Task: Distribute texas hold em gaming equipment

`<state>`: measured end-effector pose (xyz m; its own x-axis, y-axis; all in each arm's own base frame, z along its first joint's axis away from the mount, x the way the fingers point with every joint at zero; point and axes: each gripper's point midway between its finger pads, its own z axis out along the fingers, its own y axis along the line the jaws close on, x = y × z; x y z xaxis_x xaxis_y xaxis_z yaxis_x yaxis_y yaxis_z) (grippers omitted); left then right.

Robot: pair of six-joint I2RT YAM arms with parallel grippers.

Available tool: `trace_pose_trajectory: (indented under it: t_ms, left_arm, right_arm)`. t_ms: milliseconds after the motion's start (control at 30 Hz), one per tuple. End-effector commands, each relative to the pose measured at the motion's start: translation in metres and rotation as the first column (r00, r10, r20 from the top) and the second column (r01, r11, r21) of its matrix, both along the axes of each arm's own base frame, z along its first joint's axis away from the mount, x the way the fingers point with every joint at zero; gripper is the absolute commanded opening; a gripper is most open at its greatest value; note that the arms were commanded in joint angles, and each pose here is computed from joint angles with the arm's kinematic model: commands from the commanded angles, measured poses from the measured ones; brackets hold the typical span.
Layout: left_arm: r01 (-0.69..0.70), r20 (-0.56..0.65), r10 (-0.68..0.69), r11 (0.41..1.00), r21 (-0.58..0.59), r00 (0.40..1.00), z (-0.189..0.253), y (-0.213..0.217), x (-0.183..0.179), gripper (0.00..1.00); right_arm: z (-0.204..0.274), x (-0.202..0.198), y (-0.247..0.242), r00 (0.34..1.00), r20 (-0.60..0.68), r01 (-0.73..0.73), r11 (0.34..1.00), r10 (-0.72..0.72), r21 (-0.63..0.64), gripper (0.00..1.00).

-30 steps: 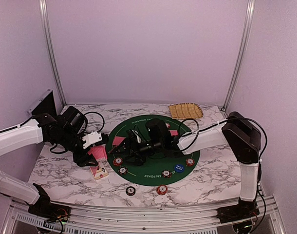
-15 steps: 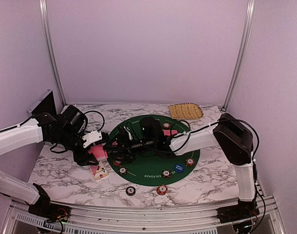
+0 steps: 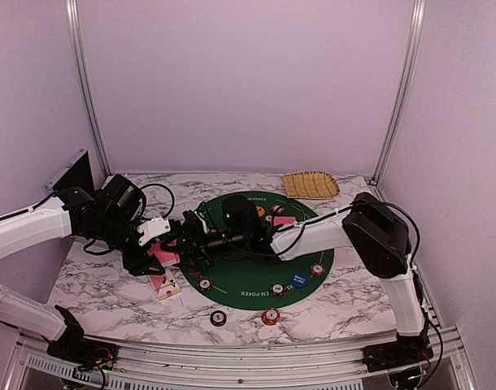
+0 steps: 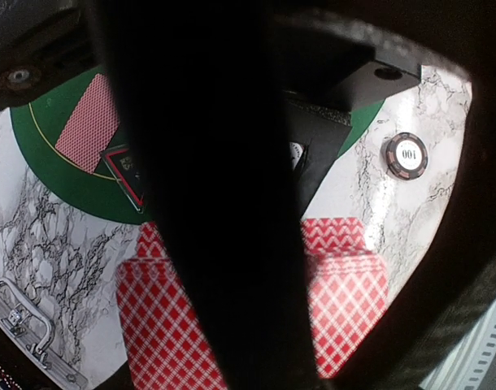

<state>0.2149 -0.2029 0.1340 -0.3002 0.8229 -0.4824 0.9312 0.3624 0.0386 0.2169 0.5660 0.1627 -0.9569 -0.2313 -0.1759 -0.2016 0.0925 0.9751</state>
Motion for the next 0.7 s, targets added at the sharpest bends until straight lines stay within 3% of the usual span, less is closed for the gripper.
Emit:
trace_pose_trajectory:
  t_ms: [0, 667]
  left_arm:
    - [-0.001, 0.01, 0.001, 0.999, -0.038, 1.0, 0.013, -0.006, 0.004, 0.02]
    - [0.003, 0.01, -0.002, 0.999, -0.039, 1.0, 0.013, -0.006, 0.004, 0.02]
  right_arm:
    - [0.011, -0.009, 0.014, 0.999, 0.004, -0.041, 0.998, 0.04, 0.052, 0.83]
    - [0.0, -0.01, 0.048, 0.996, -0.031, -0.08, 0.995, 0.082, 0.063, 0.75]
